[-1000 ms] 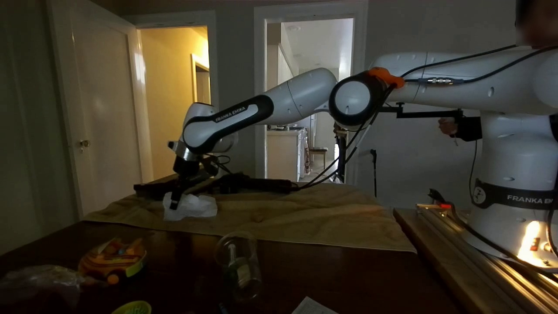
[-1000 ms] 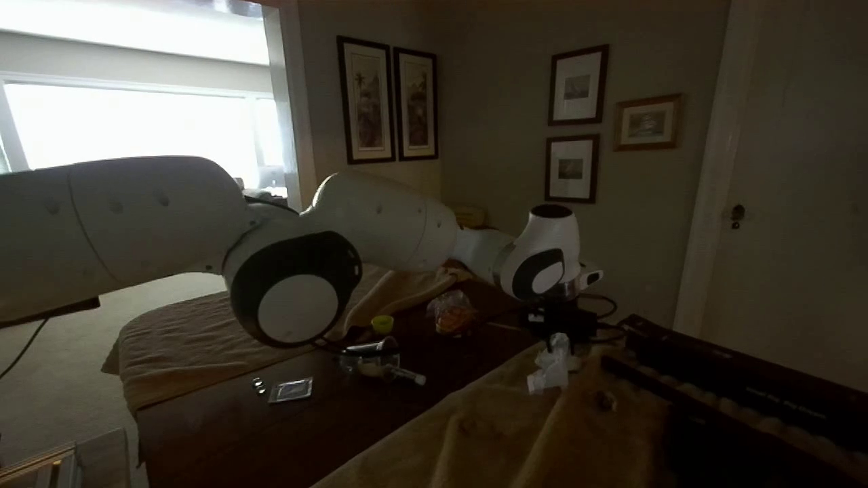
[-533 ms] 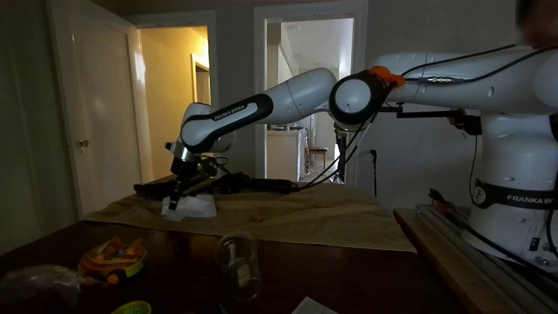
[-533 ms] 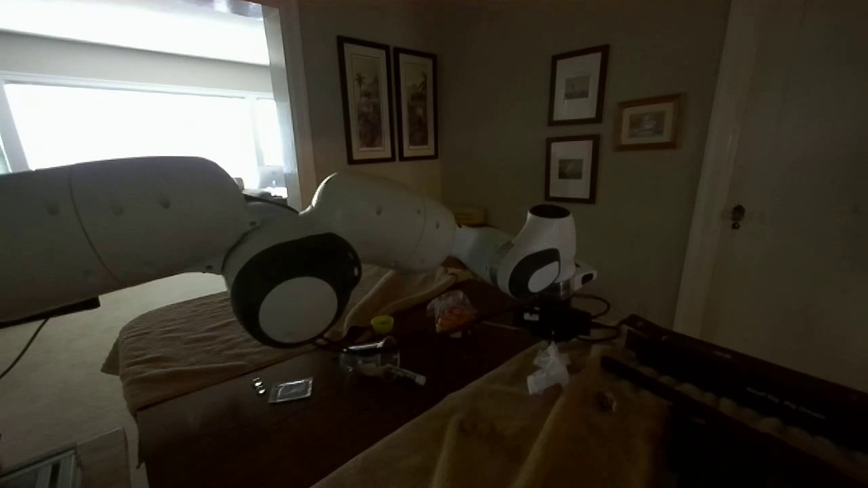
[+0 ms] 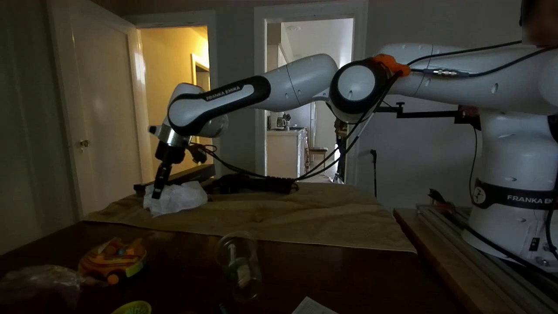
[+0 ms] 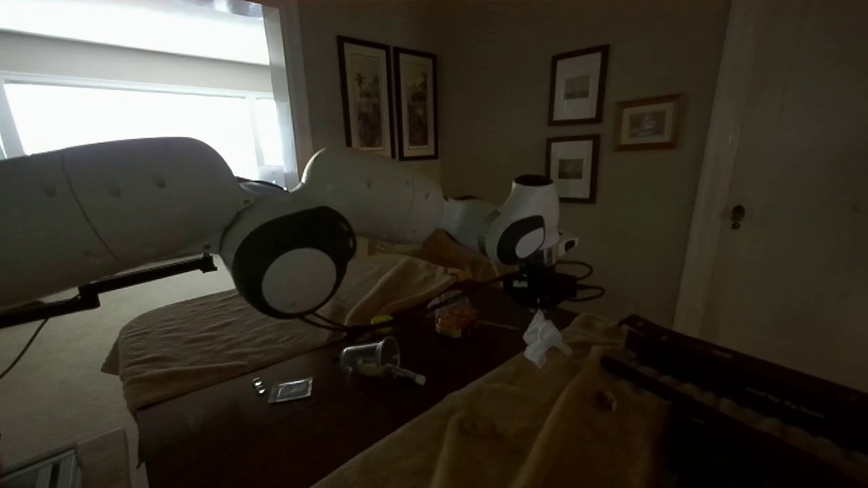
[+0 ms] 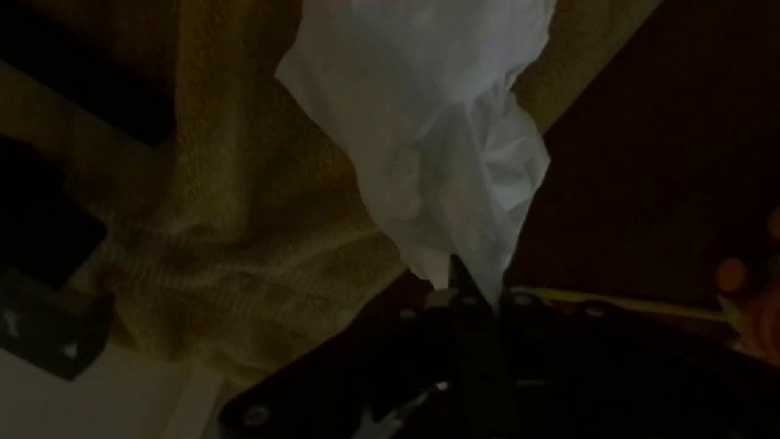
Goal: Remove the tennis ball from the clear cup and use the napkin to wipe the table then move the toy car to the right.
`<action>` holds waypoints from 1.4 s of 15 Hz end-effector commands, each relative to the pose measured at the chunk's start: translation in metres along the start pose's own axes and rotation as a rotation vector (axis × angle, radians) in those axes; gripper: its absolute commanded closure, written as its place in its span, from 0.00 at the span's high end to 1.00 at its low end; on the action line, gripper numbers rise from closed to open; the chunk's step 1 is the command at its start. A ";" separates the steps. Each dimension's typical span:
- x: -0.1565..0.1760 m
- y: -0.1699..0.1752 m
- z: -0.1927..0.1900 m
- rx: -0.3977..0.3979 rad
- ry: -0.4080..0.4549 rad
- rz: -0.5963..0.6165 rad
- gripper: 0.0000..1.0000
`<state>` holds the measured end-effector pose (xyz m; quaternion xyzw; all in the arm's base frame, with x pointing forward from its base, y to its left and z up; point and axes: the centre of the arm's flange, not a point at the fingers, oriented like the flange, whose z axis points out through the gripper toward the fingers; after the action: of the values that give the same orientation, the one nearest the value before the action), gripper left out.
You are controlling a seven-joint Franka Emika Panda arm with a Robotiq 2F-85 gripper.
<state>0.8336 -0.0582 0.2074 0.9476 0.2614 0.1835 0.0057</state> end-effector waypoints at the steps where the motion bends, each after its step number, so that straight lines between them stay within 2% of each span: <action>1: 0.021 -0.031 -0.020 0.097 0.066 -0.141 0.02; 4: 0.041 -0.047 -0.005 0.218 0.115 -0.211 0.02; 7: 0.043 -0.060 0.013 0.297 0.071 -0.232 0.02; 10: 0.029 -0.066 0.033 0.362 0.017 -0.224 0.02; 16: 0.000 -0.072 0.081 0.408 -0.043 -0.262 0.02; 21: 0.001 -0.089 0.094 0.442 -0.064 -0.344 0.02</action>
<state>0.8008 0.0171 0.1153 0.8880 0.4233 0.0973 -0.1511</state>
